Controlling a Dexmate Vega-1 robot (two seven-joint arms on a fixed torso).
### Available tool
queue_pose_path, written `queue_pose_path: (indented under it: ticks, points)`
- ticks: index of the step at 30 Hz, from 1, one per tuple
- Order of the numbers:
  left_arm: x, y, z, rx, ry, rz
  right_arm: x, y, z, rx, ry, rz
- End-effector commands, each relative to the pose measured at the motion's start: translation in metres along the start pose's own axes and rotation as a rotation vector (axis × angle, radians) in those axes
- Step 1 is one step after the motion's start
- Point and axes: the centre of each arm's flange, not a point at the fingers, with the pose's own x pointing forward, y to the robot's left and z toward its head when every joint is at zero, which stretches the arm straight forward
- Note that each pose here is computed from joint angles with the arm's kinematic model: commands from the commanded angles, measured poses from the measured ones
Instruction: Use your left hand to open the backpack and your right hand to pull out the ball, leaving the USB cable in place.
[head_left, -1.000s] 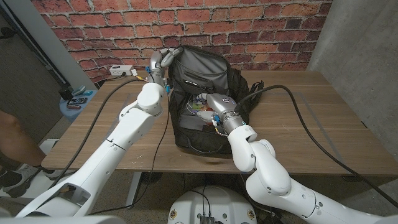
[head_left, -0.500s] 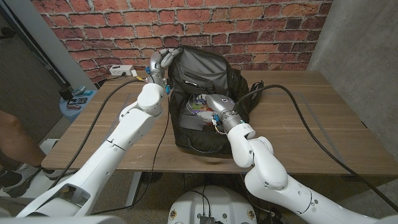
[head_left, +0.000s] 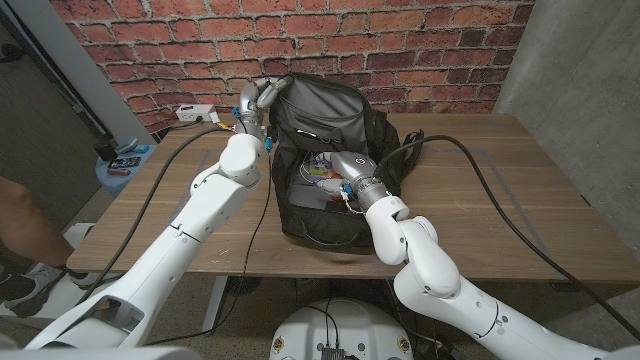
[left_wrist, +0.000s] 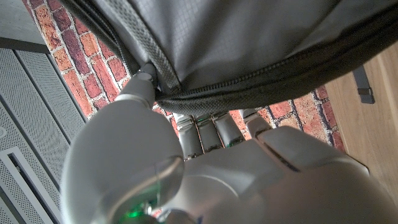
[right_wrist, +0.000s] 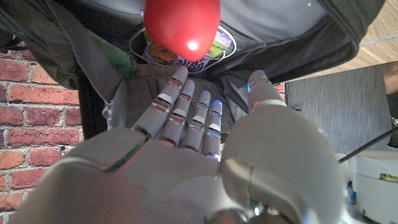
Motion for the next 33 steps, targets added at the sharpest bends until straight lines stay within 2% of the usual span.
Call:
queue_pose_path:
  ticks: [1,15,24,33]
  points:
    - [0.008,-0.007,0.002,0.010,0.006,-0.023,0.004,0.001,-0.011,-0.006,0.005,0.002]
    - [0.006,-0.013,0.010,0.027,-0.005,-0.038,0.003,0.008,-0.026,-0.014,0.000,0.028]
    - [0.001,-0.015,0.011,0.028,-0.002,-0.029,0.001,0.012,-0.031,-0.008,-0.002,0.044]
    - [0.001,-0.013,0.010,0.024,0.004,-0.023,0.005,0.017,-0.036,0.005,0.002,0.067]
